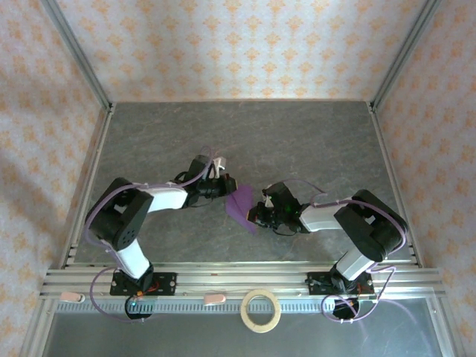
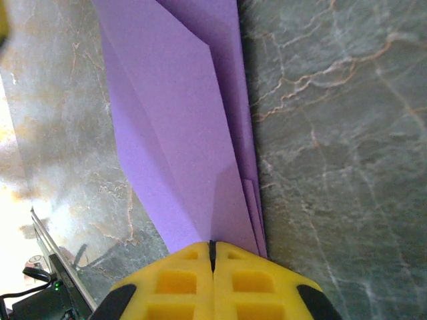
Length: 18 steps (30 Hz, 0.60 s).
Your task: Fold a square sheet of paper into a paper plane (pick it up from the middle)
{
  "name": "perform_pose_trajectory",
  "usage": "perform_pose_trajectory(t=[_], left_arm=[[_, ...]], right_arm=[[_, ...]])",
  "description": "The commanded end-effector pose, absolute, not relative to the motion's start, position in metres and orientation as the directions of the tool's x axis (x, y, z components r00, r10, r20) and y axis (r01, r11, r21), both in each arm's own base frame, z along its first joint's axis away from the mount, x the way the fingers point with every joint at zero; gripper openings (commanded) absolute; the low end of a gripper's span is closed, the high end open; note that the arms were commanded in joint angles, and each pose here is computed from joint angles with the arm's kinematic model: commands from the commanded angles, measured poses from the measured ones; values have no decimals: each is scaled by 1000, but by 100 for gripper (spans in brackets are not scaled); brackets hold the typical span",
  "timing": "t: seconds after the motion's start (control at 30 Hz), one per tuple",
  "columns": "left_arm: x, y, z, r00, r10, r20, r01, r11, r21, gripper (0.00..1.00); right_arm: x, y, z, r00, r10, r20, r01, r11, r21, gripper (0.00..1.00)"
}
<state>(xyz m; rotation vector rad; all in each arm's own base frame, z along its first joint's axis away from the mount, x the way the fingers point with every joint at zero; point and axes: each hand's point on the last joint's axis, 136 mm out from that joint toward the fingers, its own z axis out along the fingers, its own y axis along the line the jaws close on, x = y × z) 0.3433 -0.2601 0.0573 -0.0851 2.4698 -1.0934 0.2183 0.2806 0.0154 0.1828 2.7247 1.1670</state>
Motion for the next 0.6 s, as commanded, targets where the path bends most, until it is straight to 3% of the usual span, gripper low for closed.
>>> perform_pose_trajectory(t=[0.0, 0.3, 0.57], left_arm=[[347, -274, 59, -914, -180, -365, 168, 649, -742, 9], [373, -225, 8, -911, -319, -263, -49, 716, -697, 6], [392, -204, 22, -885, -336, -321, -77, 789, -610, 6]], right_arm=[[184, 237, -37, -983, 185, 8, 160, 824, 544, 0], [179, 236, -40, -984, 174, 23, 158, 822, 546, 0], [184, 246, -30, -991, 136, 6, 114, 812, 573, 0]])
